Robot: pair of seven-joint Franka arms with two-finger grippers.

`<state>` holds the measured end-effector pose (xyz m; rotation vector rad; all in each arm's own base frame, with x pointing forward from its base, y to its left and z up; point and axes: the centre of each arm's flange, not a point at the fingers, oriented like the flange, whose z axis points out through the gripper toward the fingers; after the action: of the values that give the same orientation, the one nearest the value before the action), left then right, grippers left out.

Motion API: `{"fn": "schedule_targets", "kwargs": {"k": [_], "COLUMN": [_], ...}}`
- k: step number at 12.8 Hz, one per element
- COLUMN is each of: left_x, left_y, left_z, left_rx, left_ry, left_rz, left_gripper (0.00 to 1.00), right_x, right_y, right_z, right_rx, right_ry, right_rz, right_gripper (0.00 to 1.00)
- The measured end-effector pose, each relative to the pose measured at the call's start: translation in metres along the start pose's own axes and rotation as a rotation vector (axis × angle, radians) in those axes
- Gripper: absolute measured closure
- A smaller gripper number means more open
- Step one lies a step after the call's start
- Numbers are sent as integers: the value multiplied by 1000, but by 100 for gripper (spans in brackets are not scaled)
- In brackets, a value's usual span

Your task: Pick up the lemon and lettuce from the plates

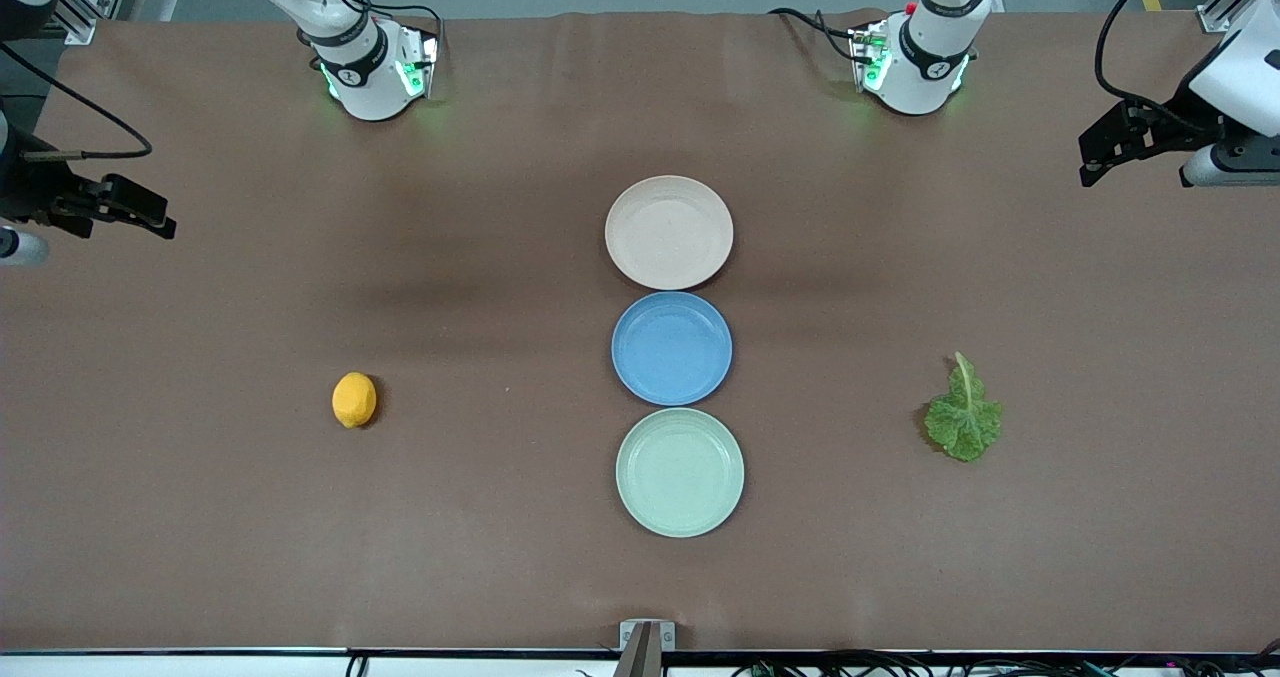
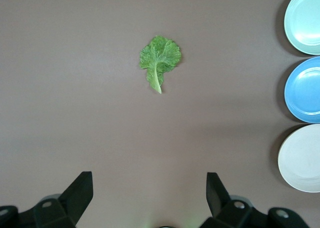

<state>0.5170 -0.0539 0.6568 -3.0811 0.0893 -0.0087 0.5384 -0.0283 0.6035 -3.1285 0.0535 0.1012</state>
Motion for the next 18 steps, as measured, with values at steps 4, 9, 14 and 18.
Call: {"fn": "schedule_targets", "kwargs": {"k": [4,9,14,18], "left_x": [0,1,1,2], "left_y": [1,0,0,-1], "left_z": [1,2,1,-2], "left_rx": [-24,-29,-29,-30], "left_ry": [-4,-7,-4,2], "left_rz": [-5,-4,-6,-7], "left_gripper": [0,0,0,0], "right_x": [-7,-6,-5,-4], "right_y": [1,-2,-7,-9], "right_z": [-3,0,1,0], "right_rx": [1,0,-1,-1], "right_ry": [6,7,12,23], "right_rz": [1,-5,-15,-20], "right_gripper": [0,0,0,0]}}
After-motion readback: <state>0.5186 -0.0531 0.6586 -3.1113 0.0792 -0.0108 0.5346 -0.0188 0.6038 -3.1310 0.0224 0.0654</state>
